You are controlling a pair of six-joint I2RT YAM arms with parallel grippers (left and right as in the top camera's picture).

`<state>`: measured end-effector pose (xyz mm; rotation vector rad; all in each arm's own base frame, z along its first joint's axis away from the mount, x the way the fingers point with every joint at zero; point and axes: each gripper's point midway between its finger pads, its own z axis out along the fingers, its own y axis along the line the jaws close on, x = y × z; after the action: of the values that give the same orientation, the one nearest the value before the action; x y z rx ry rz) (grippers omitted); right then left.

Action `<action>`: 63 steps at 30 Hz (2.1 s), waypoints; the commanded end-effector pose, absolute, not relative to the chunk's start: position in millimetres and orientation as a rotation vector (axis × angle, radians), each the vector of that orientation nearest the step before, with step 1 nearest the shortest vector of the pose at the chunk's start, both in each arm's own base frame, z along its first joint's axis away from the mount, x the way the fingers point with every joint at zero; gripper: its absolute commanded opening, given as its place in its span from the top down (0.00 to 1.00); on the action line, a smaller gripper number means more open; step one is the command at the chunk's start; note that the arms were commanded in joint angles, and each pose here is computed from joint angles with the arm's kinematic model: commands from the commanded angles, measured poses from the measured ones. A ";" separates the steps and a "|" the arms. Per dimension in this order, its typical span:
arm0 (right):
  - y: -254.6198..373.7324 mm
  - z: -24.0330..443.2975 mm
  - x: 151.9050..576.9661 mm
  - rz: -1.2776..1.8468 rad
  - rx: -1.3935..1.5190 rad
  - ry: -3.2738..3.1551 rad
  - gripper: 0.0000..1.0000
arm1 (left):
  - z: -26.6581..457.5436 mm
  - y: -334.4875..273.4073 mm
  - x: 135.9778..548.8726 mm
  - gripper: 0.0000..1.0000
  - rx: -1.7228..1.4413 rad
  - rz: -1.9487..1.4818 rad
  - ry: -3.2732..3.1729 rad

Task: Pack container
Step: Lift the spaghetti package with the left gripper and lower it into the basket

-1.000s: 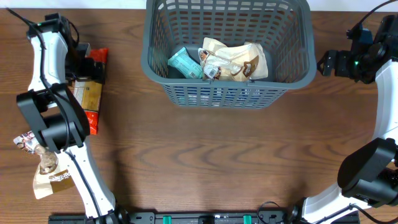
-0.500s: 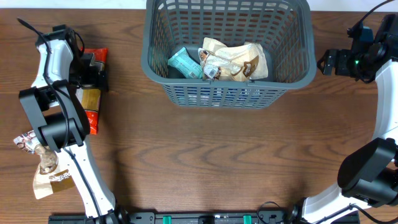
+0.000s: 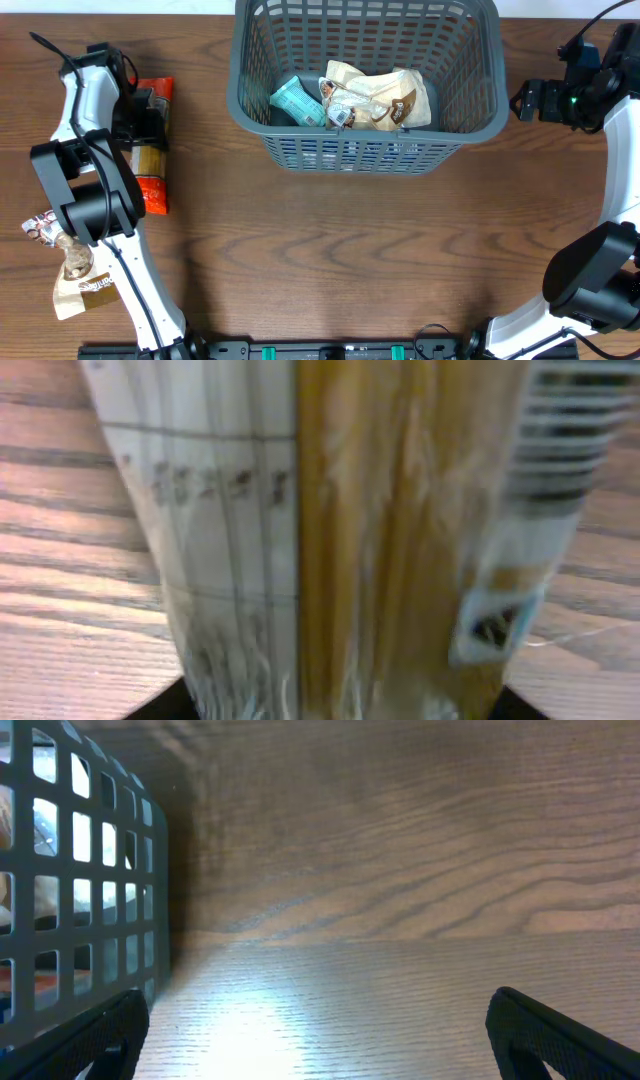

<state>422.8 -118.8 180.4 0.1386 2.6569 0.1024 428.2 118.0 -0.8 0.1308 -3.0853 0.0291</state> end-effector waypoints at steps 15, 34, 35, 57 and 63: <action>-122.3 172.8 418.5 0.104 0.139 2.685 0.01 | 189.8 82.9 459.3 0.94 0.227 0.080 -3.567; -121.0 171.4 415.4 0.111 0.142 2.698 0.01 | 497.4 -160.4 447.8 0.94 -1.632 0.189 -4.203; -121.0 171.3 415.2 0.111 0.142 2.699 0.01 | 495.3 -176.1 448.7 0.94 -1.814 0.144 -4.135; -121.2 171.4 415.4 0.111 0.142 2.698 0.01 | 241.1 -250.2 486.6 0.94 -2.570 -0.163 -2.869; -121.5 171.7 416.2 0.109 0.141 2.695 0.01 | 204.7 -244.8 483.8 0.92 -2.484 -0.105 -2.815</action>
<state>417.4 -116.9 177.6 0.1439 2.6818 0.1132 481.2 -245.1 190.7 -2.4430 -2.7998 -0.1014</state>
